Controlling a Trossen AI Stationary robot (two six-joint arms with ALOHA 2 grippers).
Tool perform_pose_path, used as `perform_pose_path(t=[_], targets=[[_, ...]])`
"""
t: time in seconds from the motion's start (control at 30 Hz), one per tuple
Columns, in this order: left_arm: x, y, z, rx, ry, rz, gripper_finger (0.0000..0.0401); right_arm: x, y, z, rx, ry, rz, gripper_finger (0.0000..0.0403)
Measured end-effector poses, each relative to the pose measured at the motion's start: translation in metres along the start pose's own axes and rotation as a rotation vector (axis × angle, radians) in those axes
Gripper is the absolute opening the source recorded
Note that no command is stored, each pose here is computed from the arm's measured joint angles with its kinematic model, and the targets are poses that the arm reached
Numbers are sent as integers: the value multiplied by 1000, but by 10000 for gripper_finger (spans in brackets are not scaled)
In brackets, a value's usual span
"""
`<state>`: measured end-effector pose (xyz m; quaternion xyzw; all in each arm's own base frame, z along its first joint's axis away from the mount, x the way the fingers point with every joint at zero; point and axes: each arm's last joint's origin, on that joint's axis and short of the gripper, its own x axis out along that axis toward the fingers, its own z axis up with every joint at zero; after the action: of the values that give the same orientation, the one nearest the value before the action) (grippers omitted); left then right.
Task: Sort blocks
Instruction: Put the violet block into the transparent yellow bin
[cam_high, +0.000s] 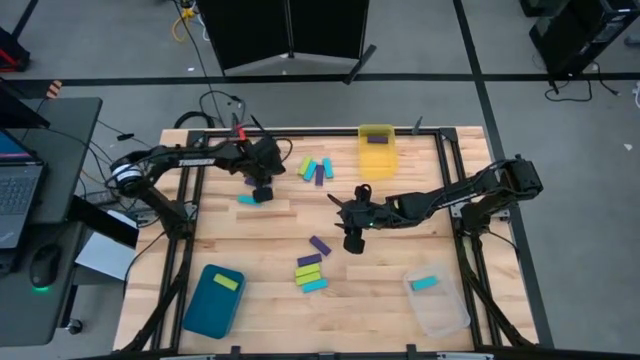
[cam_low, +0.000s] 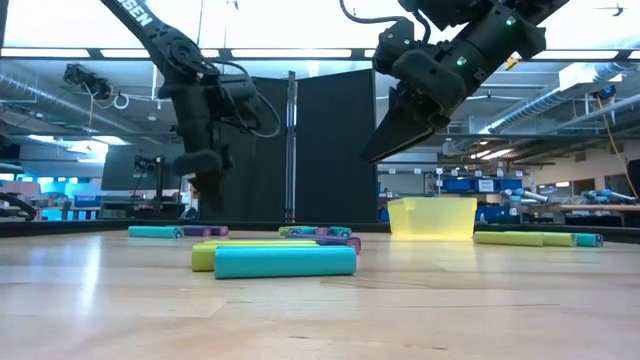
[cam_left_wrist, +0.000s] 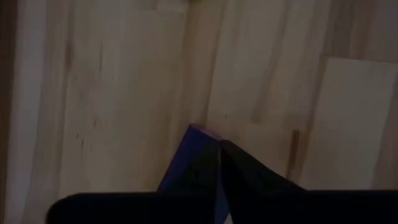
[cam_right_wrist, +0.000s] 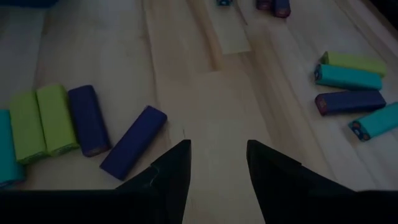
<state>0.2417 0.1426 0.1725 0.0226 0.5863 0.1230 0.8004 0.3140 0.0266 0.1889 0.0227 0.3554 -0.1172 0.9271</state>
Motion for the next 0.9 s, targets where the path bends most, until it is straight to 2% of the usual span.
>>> perform_pose_path(t=[0.2, 0.43, 0.9], targets=[[11, -5, 7, 28, 9, 88, 120, 0, 1, 0, -1, -1, 2, 168], [20, -6, 5, 80, 51, 87, 194, 0, 1, 0, 0, -4, 2, 168], [42, -4, 4, 109, 110, 86, 202, -1, 2, 0, -3, -7, 7, 168]])
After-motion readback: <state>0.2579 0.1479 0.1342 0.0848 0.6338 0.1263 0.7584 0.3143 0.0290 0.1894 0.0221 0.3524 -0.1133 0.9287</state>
